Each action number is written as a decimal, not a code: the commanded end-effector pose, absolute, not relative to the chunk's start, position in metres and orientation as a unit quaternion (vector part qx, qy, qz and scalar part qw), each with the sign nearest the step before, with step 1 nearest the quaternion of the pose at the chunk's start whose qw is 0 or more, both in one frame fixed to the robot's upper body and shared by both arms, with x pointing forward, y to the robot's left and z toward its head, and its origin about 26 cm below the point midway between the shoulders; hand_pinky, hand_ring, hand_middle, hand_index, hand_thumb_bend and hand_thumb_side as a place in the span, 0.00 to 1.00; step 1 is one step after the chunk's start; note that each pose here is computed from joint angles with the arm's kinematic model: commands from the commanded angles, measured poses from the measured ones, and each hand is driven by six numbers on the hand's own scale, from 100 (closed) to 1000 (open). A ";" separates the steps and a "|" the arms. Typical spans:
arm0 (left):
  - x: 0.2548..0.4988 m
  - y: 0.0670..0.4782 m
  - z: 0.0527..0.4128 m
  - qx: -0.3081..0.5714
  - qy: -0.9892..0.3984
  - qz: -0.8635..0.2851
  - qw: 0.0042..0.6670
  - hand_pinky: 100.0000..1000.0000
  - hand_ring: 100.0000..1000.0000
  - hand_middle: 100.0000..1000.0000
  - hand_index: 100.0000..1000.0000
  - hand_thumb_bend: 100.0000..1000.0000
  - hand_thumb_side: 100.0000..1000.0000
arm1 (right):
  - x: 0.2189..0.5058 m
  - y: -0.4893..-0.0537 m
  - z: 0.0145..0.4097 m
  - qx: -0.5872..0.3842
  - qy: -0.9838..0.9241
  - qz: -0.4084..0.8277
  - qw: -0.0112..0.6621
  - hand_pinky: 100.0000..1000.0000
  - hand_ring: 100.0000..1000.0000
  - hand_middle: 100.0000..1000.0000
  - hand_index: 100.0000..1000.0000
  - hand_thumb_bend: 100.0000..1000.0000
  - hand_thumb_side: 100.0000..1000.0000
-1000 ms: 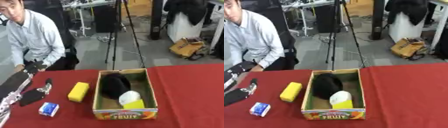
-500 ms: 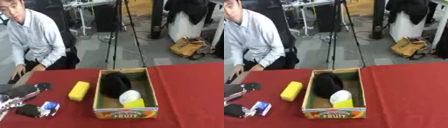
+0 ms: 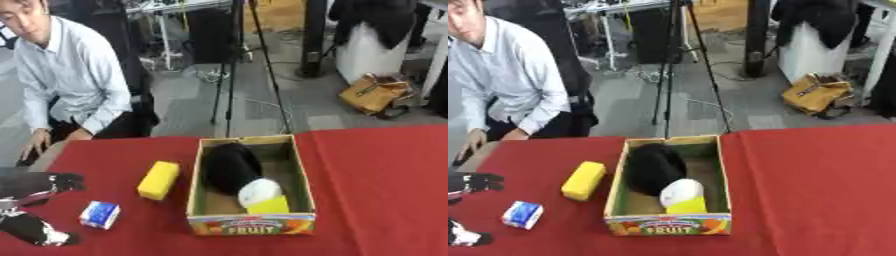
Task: Pick up objects on the table and place them in the box.
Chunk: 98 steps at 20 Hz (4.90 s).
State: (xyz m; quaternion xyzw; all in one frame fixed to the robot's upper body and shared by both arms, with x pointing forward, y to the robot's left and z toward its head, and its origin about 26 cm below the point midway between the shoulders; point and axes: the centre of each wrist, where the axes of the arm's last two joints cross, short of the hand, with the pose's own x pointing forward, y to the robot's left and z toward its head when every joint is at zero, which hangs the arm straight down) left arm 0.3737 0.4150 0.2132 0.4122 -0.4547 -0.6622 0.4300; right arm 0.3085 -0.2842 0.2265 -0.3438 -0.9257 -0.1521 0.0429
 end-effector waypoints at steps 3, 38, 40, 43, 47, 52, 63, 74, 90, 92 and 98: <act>0.372 0.437 0.230 0.442 -0.454 -0.640 0.435 1.00 1.00 1.00 1.00 0.51 0.81 | 0.305 -0.284 0.236 -0.338 -0.929 -0.150 0.021 0.76 0.77 0.66 0.70 0.00 1.00; 0.381 0.451 0.231 0.482 -0.384 -0.724 0.310 1.00 1.00 0.98 1.00 0.76 0.76 | 0.304 -0.283 0.236 -0.334 -0.932 -0.140 0.032 0.77 0.76 0.65 0.66 0.00 1.00; 0.382 0.457 0.235 0.493 -0.365 -0.732 0.297 1.00 0.99 0.95 1.00 0.83 0.88 | 0.304 -0.284 0.236 -0.334 -0.932 -0.138 0.033 0.76 0.76 0.65 0.65 0.00 1.00; 0.385 0.463 0.242 0.512 -0.351 -0.738 0.263 0.99 0.97 0.93 1.00 0.87 0.95 | 0.304 -0.283 0.236 -0.335 -0.932 -0.137 0.034 0.76 0.76 0.65 0.65 0.00 1.00; 0.390 0.468 0.245 0.532 -0.385 -0.718 0.229 0.98 0.97 0.92 1.00 0.91 0.96 | 0.305 -0.282 0.237 -0.333 -0.932 -0.137 0.037 0.76 0.76 0.64 0.64 0.00 1.00; 0.395 0.472 0.241 0.540 -0.403 -0.707 0.216 0.98 0.97 0.92 1.00 0.89 0.95 | 0.305 -0.278 0.238 -0.324 -0.935 -0.137 0.037 0.76 0.76 0.63 0.64 0.00 1.00; 0.408 0.468 0.237 0.542 -0.406 -0.701 0.224 0.99 0.98 0.93 1.00 0.89 0.93 | 0.307 -0.272 0.244 -0.306 -0.942 -0.133 0.035 0.76 0.76 0.63 0.63 0.00 1.00; 0.420 0.464 0.236 0.540 -0.386 -0.710 0.236 0.99 0.97 0.92 1.00 0.91 0.94 | 0.307 -0.270 0.246 -0.297 -0.945 -0.134 0.034 0.76 0.76 0.63 0.62 0.00 1.00; 0.420 0.478 0.232 0.539 -0.361 -0.708 0.280 1.00 0.97 0.91 1.00 0.93 0.94 | 0.308 -0.271 0.252 -0.296 -0.944 -0.142 0.025 0.76 0.76 0.62 0.61 0.00 1.00; 0.422 0.477 0.232 0.539 -0.374 -0.697 0.291 1.00 0.98 0.91 1.00 0.90 0.94 | 0.308 -0.271 0.251 -0.297 -0.944 -0.143 0.026 0.76 0.76 0.62 0.61 0.00 1.00; 0.425 0.472 0.233 0.530 -0.385 -0.689 0.310 1.00 0.97 0.91 1.00 0.89 0.93 | 0.308 -0.271 0.252 -0.298 -0.943 -0.147 0.026 0.76 0.76 0.62 0.61 0.00 1.00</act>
